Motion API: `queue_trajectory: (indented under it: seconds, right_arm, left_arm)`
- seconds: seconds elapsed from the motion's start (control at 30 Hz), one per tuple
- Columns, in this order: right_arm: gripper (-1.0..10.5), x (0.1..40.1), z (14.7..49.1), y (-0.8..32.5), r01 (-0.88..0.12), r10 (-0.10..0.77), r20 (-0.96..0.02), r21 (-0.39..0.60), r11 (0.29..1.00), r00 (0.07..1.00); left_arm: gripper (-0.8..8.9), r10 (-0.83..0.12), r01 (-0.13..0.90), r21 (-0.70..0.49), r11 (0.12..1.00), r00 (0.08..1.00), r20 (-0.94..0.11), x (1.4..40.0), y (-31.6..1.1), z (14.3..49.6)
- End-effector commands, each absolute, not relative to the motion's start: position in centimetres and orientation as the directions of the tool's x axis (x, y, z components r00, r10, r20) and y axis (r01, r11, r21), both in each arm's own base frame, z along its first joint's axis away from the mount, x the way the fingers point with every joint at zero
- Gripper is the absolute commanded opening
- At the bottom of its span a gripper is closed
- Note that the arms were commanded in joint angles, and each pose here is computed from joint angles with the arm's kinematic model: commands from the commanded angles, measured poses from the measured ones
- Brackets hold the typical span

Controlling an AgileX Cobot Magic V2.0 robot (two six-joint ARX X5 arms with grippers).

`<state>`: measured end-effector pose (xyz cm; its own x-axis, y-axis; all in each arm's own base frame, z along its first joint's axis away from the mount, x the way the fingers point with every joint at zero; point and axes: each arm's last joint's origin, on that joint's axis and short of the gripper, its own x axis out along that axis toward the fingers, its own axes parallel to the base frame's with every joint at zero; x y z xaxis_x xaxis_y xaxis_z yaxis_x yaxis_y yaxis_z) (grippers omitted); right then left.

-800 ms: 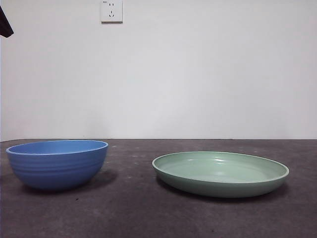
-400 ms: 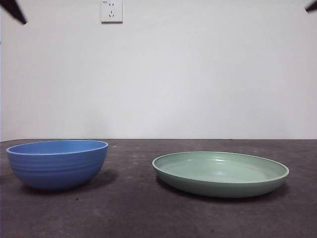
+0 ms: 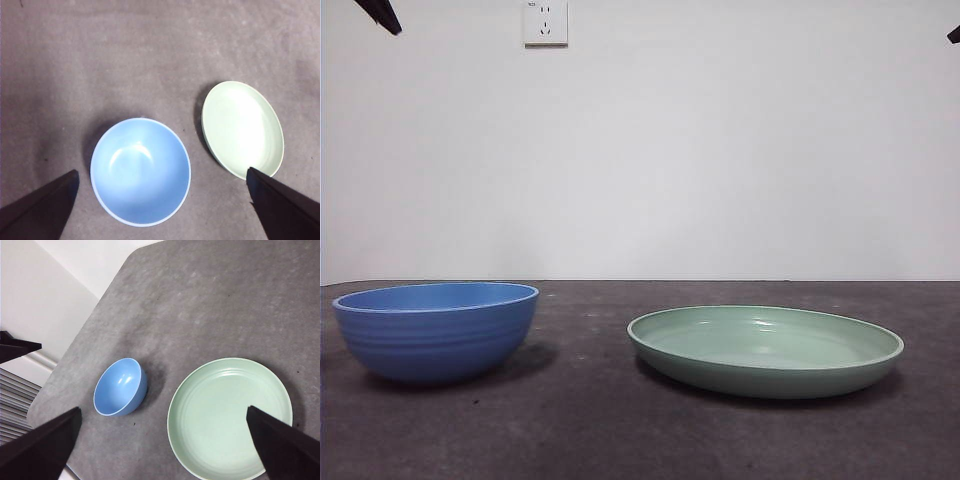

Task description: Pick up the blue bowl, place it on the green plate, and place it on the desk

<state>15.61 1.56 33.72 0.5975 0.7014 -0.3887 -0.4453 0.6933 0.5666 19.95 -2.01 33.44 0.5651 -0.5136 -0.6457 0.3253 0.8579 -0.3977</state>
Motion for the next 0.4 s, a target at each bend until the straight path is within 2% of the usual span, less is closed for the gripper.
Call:
queue_trajectory:
  seconds: [0.03, 0.2, 0.3, 0.4]
  right_arm:
    - [5.8, 15.8, 34.2, 1.6, -0.463, 0.7, -0.38, 0.548, 0.697, 0.604]
    - [5.8, 15.8, 34.2, 1.6, -0.463, 0.7, -0.38, 0.548, 0.697, 0.604]
    - [5.8, 15.8, 34.2, 1.6, -0.463, 0.7, -0.38, 0.548, 0.697, 0.604]
    - [5.8, 15.8, 34.2, 1.6, -0.462, 0.7, -0.38, 0.549, 0.697, 0.604]
  left_arm:
    - [5.61, -0.513, 0.317, -0.404, 0.858, 0.55, -0.659, 20.9, -2.1, 33.2]
    - [5.59, -0.442, 0.242, -0.37, 0.897, 0.507, -0.74, 22.6, -2.0, 31.5]
    - [5.58, -0.395, 0.191, -0.345, 0.919, 0.455, -0.798, 23.8, -1.9, 30.0]
    - [5.58, -0.386, 0.163, -0.35, 0.922, 0.388, -0.837, 24.9, -1.9, 28.4]
